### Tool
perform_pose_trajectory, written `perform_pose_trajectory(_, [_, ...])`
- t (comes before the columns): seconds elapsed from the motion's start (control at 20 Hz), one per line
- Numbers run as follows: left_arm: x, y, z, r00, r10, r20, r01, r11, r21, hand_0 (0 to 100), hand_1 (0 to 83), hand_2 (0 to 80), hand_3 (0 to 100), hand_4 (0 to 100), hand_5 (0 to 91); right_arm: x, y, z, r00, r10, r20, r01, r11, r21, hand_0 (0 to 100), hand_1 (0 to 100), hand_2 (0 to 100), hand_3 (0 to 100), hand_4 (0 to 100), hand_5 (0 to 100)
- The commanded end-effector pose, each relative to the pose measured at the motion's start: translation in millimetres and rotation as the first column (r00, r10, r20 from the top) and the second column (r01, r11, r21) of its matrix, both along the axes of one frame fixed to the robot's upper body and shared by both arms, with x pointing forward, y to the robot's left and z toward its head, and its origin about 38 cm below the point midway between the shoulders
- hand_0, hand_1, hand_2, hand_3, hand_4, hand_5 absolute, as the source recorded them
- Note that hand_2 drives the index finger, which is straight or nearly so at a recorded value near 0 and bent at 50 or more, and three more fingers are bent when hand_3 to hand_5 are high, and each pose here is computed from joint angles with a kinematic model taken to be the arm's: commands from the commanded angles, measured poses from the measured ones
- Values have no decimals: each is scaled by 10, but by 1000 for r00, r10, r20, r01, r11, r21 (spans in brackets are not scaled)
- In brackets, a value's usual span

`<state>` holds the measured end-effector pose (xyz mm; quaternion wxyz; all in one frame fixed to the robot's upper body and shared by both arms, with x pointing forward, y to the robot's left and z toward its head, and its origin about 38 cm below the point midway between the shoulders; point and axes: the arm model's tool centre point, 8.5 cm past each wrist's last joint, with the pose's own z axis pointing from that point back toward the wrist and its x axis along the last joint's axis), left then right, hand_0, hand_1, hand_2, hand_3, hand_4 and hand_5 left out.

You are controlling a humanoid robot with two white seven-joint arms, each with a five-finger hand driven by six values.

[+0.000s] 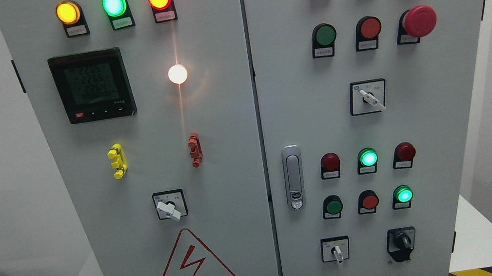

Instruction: Flip black knob to close circuit

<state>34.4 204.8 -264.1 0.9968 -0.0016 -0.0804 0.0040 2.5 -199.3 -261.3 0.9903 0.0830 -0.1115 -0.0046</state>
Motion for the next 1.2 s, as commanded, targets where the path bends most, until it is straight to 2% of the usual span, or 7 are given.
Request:
perform_pose_trajectory(0.0, [-40,3,-2,1000,0,-6,0,1000,3,120,556,0,0,0,0,-23,-25,-4,1000,-1,-10,1,1000,-5,0,115,0,0,0,0])
perform_pose_trajectory(0.4, [-40,3,-2,1000,0,-6,0,1000,3,120,556,0,0,0,0,65,-39,4,1000,-2,16,3,1000,-9,0,115,0,0,0,0])
perform_pose_trajectory(0.7, [-40,3,-2,1000,0,-6,0,1000,3,120,556,0,0,0,0,327,-77,44,991,117,72,-113,992,-59,0,117,0,0,0,0])
perform_pose_trajectory(0.85, [-40,3,-2,1000,0,-6,0,1000,3,120,556,0,0,0,0,555,-150,95,976,190,103,-179,977,-114,0,114,11,59,0,0])
perform_pose_trajectory(1.05, [-40,3,-2,1000,0,-6,0,1000,3,120,556,0,0,0,0,856,-211,193,949,277,148,-249,951,-185,0,106,121,162,137,0])
perform_pose_trajectory(1.15, [-40,3,-2,1000,0,-6,0,1000,3,120,556,0,0,0,0,1001,-257,251,925,340,170,-297,926,-235,0,108,165,200,188,40])
